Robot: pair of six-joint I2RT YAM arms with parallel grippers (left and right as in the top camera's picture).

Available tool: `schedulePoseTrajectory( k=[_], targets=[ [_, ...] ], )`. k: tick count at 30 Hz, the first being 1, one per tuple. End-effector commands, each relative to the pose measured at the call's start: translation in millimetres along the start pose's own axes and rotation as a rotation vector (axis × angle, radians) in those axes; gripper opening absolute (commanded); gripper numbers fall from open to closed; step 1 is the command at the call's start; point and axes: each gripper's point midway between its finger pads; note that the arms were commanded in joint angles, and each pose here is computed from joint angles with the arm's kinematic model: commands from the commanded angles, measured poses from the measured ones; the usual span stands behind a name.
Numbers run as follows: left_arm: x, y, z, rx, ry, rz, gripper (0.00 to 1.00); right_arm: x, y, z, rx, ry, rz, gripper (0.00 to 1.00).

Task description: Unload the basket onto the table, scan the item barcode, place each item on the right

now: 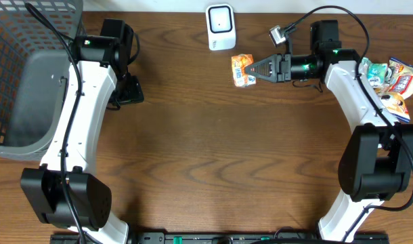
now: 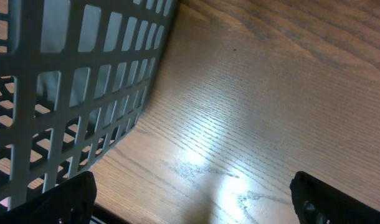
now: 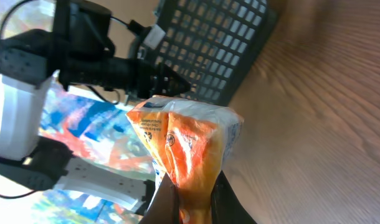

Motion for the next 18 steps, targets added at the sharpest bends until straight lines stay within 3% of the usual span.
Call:
schedulePoseTrajectory(
  k=[1,5,8,11,18],
  targets=[
    [1,5,0,0.013,-0.001,0.022,0.98,10,-22,-7,0.04,0.021,-0.176,0.01],
    [1,5,0,0.012,-0.001,0.021,0.98,21,-77,-19,0.091,0.052,-0.558,0.01],
    [1,5,0,0.012,-0.001,0.021,0.98,7,-123,-11,-0.021,0.025,-1.012,0.01],
    [1,5,0,0.013,-0.001,0.022,0.98,-12,-132,17,-0.234,-0.057,-1.396,0.01],
    [1,5,0,0.013,-0.001,0.022,0.98,19,-94,76,-0.801,-0.078,-1.655,0.01]
  ],
)
Point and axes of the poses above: each gripper's point midway between its finger pads, its own x axis out along the fingers, its own y axis along the line the jaws close on, z = x × y, and after that the axes turned 2 degrees about x, right-handed
